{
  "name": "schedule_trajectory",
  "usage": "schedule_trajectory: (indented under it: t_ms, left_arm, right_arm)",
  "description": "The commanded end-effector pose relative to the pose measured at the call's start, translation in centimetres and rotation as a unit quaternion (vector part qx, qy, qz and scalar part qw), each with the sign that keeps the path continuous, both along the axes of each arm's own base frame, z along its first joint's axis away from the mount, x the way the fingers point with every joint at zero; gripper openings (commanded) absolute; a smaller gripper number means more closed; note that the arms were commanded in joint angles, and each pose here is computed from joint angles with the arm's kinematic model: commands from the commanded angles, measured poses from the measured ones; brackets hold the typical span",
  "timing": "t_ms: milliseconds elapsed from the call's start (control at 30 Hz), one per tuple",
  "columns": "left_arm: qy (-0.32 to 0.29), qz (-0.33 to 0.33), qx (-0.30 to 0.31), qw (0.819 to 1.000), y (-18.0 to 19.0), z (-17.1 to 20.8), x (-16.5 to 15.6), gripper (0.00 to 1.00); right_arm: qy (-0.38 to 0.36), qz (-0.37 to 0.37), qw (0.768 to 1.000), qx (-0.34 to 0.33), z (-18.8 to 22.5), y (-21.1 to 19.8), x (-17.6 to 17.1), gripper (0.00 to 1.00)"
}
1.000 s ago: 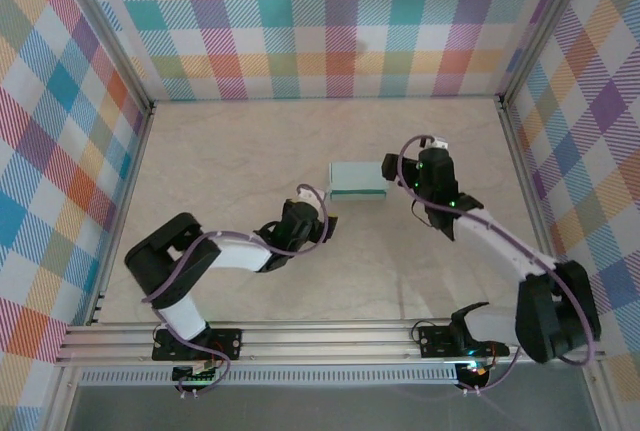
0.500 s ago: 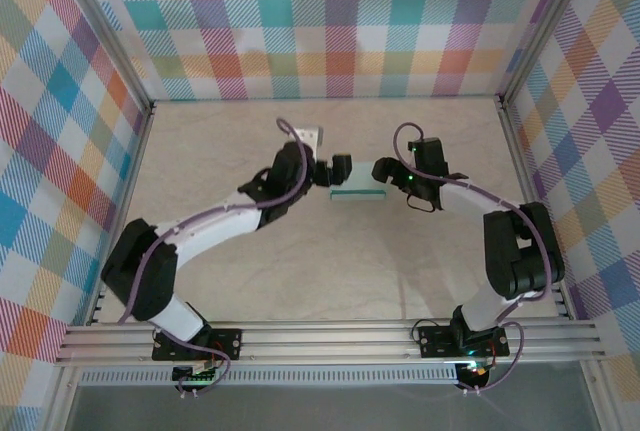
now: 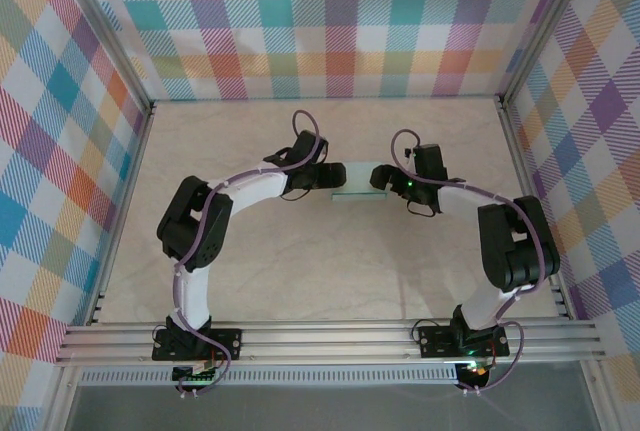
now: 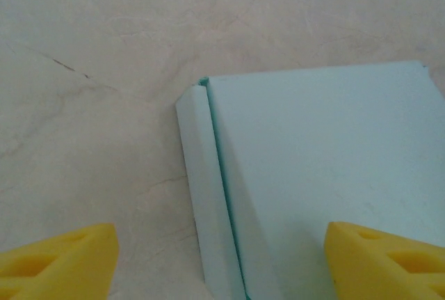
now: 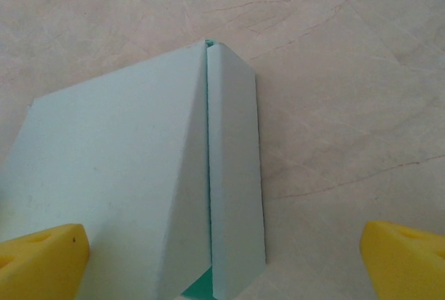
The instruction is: Fold the paper box
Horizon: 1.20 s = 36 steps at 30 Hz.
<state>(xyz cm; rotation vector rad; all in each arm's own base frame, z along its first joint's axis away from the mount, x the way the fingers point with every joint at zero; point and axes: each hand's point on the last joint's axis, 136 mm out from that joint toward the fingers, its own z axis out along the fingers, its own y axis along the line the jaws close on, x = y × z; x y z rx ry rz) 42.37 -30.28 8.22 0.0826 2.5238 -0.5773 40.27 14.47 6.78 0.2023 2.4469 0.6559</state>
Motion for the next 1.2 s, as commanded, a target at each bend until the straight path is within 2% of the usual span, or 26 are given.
schedule_trajectory:
  t_ms: [0, 167, 267, 367, 467, 567, 667, 800, 900, 1133, 1167]
  left_arm:
    - [0.028, -0.004, 0.000, 1.000, 0.2, -1.6, -1.0, 0.72]
    - [0.043, -0.003, 0.001, 0.999, 0.5, -3.3, -1.7, 0.57]
    - [0.051, 0.000, 0.003, 0.999, 0.7, -4.3, -1.9, 0.47]
    - [0.054, 0.002, 0.004, 0.999, 0.9, -4.8, -1.9, 0.45]
    - [0.051, 0.003, -0.003, 0.999, 0.9, -4.5, -2.0, 0.45]
    - [0.047, 0.002, -0.032, 0.998, 0.7, -3.5, -1.9, 0.51]
    - [0.042, 0.000, -0.070, 0.997, 0.5, -2.2, -1.6, 0.59]
    - [0.041, 0.005, -0.127, 0.991, 0.6, -0.8, -1.0, 0.66]
    - [0.055, 0.003, -0.147, 0.988, 0.5, -0.8, -1.0, 0.66]
    - [0.081, 0.011, -0.144, 0.986, 1.0, -2.8, -1.4, 0.46]
    - [0.080, 0.012, -0.146, 0.986, 1.1, -2.7, -1.3, 0.40]
  right_arm:
    - [0.006, 0.012, 1.000, 0.002, -1.1, 0.0, -0.2, 0.95]
    - [0.019, 0.006, 1.000, 0.008, -2.0, 0.0, -0.2, 0.78]
    - [0.023, 0.000, 1.000, 0.012, -2.5, 0.0, -0.1, 0.63]
    - [0.028, -0.002, 1.000, 0.014, -2.8, -0.1, -0.1, 0.54]
    - [0.021, -0.001, 0.999, 0.024, -2.1, 0.1, 0.0, 0.55]
    - [0.004, 0.002, 0.999, 0.037, -0.8, 0.3, 0.0, 0.69]
    - [-0.006, -0.001, 0.998, 0.060, 0.1, 0.4, 0.2, 0.77]
    - [-0.007, -0.006, 0.996, 0.089, 0.6, 0.4, 0.3, 0.79]
    - [-0.003, -0.007, 0.995, 0.101, 0.5, 0.3, 0.3, 0.79]
    - [0.012, -0.007, 0.993, 0.114, -0.3, 0.3, 0.3, 0.80]
    - [0.013, -0.008, 0.993, 0.115, -0.4, 0.3, 0.3, 0.80]
